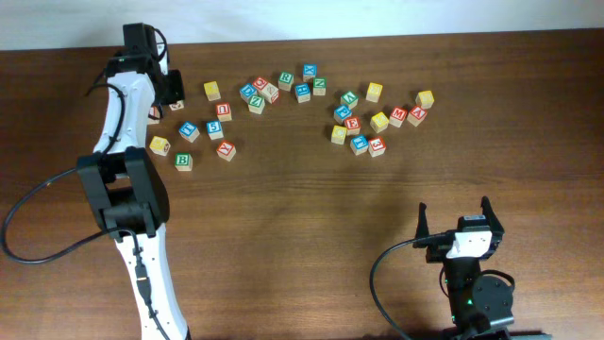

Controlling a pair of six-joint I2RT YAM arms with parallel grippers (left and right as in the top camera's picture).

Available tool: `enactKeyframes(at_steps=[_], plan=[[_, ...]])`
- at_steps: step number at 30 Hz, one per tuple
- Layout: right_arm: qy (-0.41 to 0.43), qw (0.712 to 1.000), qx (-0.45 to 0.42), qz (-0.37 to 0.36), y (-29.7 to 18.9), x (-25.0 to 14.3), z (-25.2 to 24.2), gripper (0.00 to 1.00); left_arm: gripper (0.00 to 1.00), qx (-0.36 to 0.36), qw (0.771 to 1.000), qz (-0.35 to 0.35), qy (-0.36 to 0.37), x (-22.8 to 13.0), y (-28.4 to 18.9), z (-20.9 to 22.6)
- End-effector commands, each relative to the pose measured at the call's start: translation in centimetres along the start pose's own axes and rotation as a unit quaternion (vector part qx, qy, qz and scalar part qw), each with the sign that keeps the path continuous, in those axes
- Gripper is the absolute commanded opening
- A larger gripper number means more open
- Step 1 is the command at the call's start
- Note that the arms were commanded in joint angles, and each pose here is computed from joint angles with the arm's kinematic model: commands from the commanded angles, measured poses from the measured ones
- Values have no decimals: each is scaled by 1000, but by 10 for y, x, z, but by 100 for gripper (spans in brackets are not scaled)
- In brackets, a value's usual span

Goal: Spell out ICRA
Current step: 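Close the left gripper on the red I block and lift it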

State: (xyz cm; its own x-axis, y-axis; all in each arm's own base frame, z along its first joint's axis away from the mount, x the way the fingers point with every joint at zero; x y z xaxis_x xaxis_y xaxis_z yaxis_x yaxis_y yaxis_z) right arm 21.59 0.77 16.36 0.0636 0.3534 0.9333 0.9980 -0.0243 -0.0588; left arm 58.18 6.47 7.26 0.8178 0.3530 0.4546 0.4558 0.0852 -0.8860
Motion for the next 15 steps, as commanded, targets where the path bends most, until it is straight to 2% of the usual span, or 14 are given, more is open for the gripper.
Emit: enactKeyframes(at_steps=[1, 4, 6, 10, 12, 15], plan=[[2, 1000, 0, 3, 0, -3, 0, 98, 23, 5, 1000, -11, -9, 5, 3, 4], [2, 1000, 0, 3, 0, -3, 0, 98, 37, 12, 999, -30, -10, 20, -8, 13], [2, 1000, 0, 3, 0, -3, 0, 98, 54, 24, 999, -35, -18, 28, -18, 24], [2, 1000, 0, 3, 0, -3, 0, 98, 72, 33, 999, -24, -21, 30, -27, 41], [2, 1000, 0, 3, 0, -3, 0, 98, 74, 39, 999, -12, -4, 26, -27, 49], [2, 1000, 0, 3, 0, -3, 0, 98, 72, 48, 999, 13, 10, 18, -27, 62]])
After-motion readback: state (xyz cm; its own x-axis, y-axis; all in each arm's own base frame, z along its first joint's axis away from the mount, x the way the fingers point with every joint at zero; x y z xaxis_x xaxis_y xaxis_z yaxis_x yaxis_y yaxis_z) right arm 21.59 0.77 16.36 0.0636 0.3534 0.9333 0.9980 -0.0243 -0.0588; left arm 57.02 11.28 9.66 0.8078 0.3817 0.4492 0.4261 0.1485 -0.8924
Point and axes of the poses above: each gripper's point midway between its finger pads, its own y axis out along the fingers, its own z axis along the line the jaws close on, x = y × z, the point moved 3 cm from there along -y, back along the fingers, and after that the axes turned 14 degrees about -y, right-handed, at the moved point
